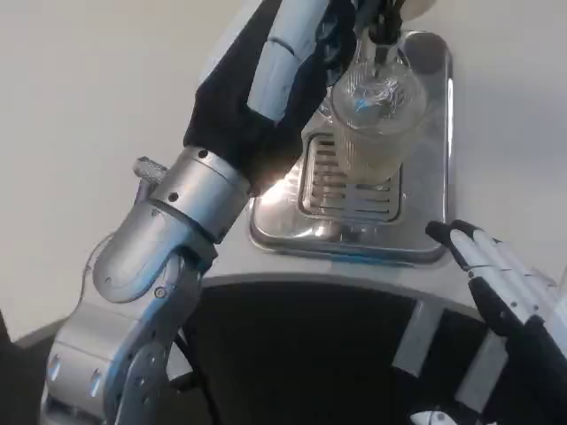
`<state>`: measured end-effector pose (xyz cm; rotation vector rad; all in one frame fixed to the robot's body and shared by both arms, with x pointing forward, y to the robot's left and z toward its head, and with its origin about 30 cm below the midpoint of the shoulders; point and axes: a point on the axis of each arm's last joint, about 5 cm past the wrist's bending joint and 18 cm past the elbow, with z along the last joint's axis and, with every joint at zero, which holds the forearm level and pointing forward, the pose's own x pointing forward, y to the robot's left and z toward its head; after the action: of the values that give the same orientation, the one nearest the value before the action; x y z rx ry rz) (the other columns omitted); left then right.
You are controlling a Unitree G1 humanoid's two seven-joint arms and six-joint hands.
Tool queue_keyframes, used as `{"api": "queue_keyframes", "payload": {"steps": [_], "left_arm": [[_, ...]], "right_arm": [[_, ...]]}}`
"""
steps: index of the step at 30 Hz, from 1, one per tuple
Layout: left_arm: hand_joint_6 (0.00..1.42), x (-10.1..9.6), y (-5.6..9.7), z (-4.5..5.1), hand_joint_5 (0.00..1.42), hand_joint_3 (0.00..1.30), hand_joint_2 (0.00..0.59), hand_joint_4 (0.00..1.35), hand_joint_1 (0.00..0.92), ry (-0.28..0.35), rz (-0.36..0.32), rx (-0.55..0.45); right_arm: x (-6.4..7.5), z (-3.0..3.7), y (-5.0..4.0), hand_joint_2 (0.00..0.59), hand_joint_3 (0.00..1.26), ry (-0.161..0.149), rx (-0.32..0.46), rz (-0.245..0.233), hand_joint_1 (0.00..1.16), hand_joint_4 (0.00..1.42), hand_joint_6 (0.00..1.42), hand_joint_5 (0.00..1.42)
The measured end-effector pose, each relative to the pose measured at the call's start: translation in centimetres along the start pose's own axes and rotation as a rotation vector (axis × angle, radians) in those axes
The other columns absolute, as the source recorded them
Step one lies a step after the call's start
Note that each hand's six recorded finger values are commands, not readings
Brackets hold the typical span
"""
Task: Grasp the cup under the faucet to collect the drink, then remove the cup.
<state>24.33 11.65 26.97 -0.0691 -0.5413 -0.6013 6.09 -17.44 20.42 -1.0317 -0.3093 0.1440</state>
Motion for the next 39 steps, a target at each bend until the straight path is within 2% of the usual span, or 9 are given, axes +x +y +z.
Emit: {"api": "queue_keyframes", "payload": {"steps": [5, 12, 19, 31, 35, 39], "left_arm": [[0.00, -0.1, 0.2, 0.08, 0.00, 0.00, 0.195, 0.00, 0.000, 0.012, -0.023, 0.032], [0.00, -0.3, 0.5, 0.27, 0.00, 0.00, 0.225, 0.00, 0.000, 0.022, -0.080, 0.163], [0.00, -0.2, 1.3, 0.78, 0.00, 0.00, 0.226, 0.00, 0.000, 0.011, -0.152, 0.422], [0.00, 0.0, 1.4, 1.11, 0.00, 0.00, 0.221, 0.00, 0.000, -0.035, -0.255, 0.717], [0.00, -0.2, 1.4, 1.20, 0.00, 0.00, 0.218, 0.00, 0.000, -0.057, -0.308, 0.898], [0.00, -0.3, 1.6, 1.11, 0.00, 0.00, 0.216, 0.00, 0.000, -0.077, -0.327, 0.987]], "right_arm": [[-0.1, -0.03, -0.01, 0.324, 0.04, 0.006, -0.001, -0.006, 0.58, 0.00, 0.08, 0.03], [-0.1, -0.03, -0.01, 0.320, 0.04, 0.004, -0.001, -0.008, 0.57, 0.00, 0.08, 0.03], [0.0, -0.01, -0.02, 0.322, 0.04, -0.001, -0.001, -0.012, 0.57, 0.00, 0.08, 0.03], [0.0, 0.00, 0.01, 0.330, 0.06, -0.004, 0.001, -0.009, 0.61, 0.00, 0.08, 0.03], [0.0, 0.02, 0.03, 0.341, 0.05, -0.003, 0.004, -0.012, 0.62, 0.00, 0.08, 0.03], [0.1, 0.10, 0.13, 0.322, 0.05, -0.001, 0.018, -0.018, 0.66, 0.00, 0.08, 0.03]]}}
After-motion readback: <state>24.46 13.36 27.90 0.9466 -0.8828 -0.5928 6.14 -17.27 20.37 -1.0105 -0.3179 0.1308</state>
